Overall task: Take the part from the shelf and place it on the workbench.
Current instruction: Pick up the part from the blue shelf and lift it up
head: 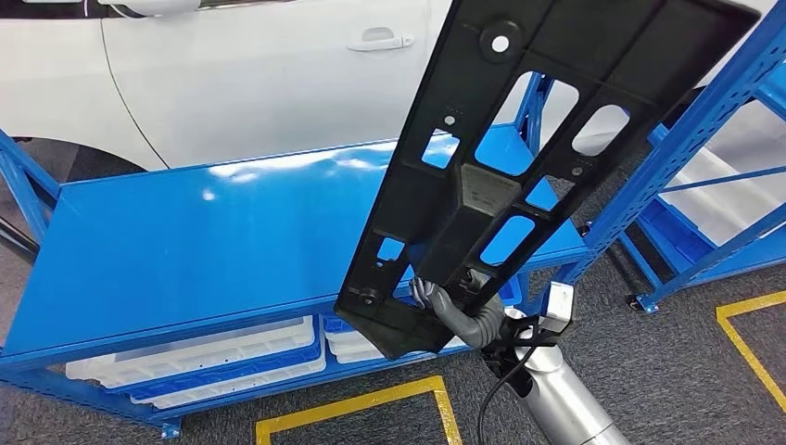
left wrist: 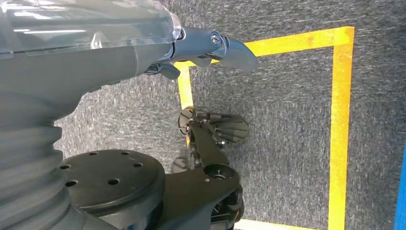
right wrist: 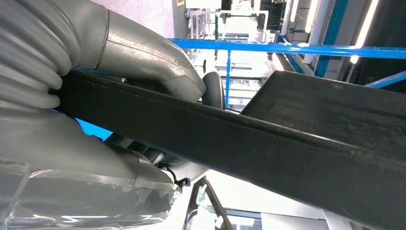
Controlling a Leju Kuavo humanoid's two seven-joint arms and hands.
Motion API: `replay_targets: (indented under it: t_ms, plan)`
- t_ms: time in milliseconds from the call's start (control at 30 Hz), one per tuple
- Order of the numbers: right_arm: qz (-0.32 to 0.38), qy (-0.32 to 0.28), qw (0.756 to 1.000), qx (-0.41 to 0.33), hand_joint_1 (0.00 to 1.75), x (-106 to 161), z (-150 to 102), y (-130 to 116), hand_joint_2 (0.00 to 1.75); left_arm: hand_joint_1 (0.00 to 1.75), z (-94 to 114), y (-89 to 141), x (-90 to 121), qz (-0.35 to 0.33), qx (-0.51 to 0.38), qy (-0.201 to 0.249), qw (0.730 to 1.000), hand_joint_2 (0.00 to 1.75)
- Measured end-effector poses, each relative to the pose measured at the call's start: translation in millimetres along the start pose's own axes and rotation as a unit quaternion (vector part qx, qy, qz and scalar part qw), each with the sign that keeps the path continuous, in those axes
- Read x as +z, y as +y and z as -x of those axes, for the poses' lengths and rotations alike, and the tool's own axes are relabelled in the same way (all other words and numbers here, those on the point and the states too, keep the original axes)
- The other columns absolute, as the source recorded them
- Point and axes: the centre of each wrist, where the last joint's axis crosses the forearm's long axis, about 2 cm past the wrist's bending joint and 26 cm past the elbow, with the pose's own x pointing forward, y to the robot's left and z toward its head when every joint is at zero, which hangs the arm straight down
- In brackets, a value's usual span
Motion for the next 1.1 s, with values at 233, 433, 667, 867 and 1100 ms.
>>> replay_targets:
  t_ms: [233, 433, 667, 867, 1100]
  plan:
    - [0.001, 0.005, 1.000, -0.001, 1.75, 3, -2, -3, 1.75, 0.00, -3, 0, -1, 0.002, 0.018, 0.023, 1.000, 1.75]
    - [0.014, 0.017, 1.000, -0.007, 1.75, 9, -1, -1, 1.75, 0.00, -5, -1, -2, 0.015, 0.033, 0.035, 0.999, 1.75]
    - [0.023, 0.026, 0.999, -0.011, 1.75, 16, 2, 3, 1.75, 0.00, -8, -1, -3, 0.019, 0.034, 0.033, 0.999, 1.75]
    - [0.025, 0.032, 0.999, -0.007, 1.75, 17, -1, 3, 1.75, 0.00, -13, -1, -4, 0.021, 0.033, 0.032, 0.999, 1.75]
    - [0.032, 0.036, 0.999, -0.006, 1.75, 17, -3, 1, 1.75, 0.00, -15, -1, -5, 0.026, 0.035, 0.027, 0.999, 1.75]
